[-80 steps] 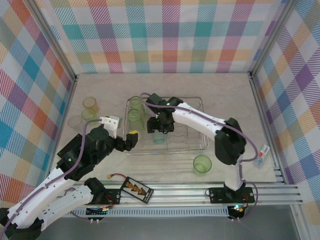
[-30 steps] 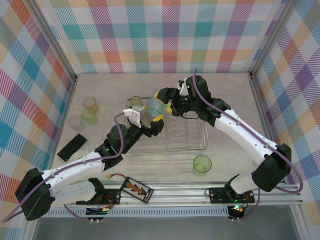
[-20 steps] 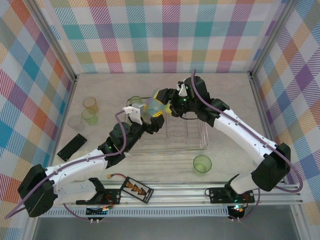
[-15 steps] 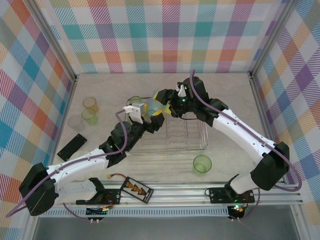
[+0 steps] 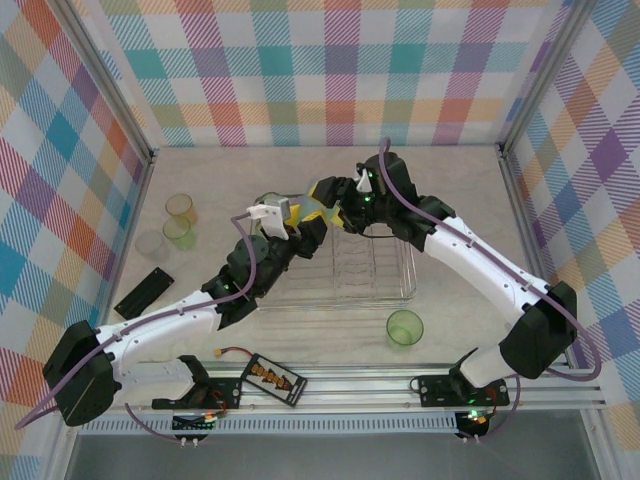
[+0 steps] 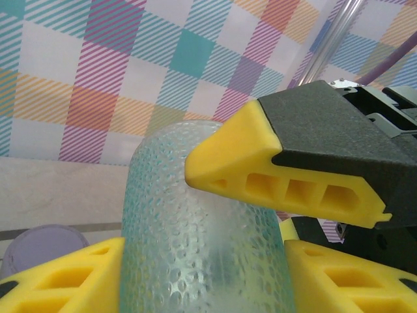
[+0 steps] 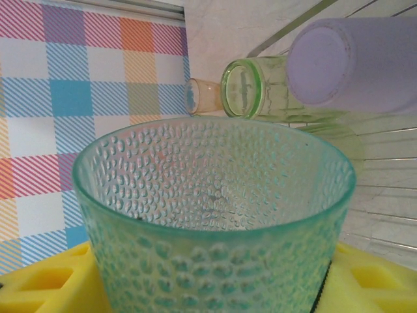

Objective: Load the cups into the dish rack

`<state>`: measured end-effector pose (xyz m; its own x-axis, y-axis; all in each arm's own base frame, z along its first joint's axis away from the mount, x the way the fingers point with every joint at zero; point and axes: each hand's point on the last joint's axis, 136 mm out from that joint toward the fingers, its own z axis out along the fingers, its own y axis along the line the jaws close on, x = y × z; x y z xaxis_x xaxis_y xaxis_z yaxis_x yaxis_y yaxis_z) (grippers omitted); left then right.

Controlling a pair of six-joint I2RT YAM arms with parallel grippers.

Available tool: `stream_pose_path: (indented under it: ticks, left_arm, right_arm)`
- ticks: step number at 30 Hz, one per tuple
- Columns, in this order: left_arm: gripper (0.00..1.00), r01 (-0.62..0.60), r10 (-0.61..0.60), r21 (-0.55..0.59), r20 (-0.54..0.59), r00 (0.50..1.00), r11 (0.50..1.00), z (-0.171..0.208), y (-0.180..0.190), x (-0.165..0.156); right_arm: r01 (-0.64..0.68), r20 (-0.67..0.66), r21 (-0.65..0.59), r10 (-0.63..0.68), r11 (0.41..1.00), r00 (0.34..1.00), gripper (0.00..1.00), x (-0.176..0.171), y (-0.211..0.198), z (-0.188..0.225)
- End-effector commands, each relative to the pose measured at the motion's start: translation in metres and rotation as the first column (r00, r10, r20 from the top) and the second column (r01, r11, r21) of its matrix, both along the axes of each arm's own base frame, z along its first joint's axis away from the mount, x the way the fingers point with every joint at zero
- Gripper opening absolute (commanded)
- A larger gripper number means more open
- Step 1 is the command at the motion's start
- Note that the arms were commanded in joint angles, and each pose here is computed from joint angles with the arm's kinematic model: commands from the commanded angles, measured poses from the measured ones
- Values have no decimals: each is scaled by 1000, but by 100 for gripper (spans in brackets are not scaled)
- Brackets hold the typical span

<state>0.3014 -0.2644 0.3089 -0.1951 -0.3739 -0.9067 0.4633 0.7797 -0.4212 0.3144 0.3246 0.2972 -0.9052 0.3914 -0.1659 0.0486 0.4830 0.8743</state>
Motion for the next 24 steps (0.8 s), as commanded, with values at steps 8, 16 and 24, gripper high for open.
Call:
stream_pose_path:
  ticks: [8,16,24]
  left_arm:
    - [79,6,-7,-67,-25,1000,998,12,-6,3]
    - [81,9,-11,-73,-32,999,997,7,-5,1]
    - [82,32,-32,-110,-1,999,993,6,-5,-3]
  right_arm:
    - [-65,25,28,64,998,998,58,-10,10,16]
    - [-74,31,57,72,996,997,58,-11,13,24]
    - [-72,35,94,69,993,997,59,-12,14,32]
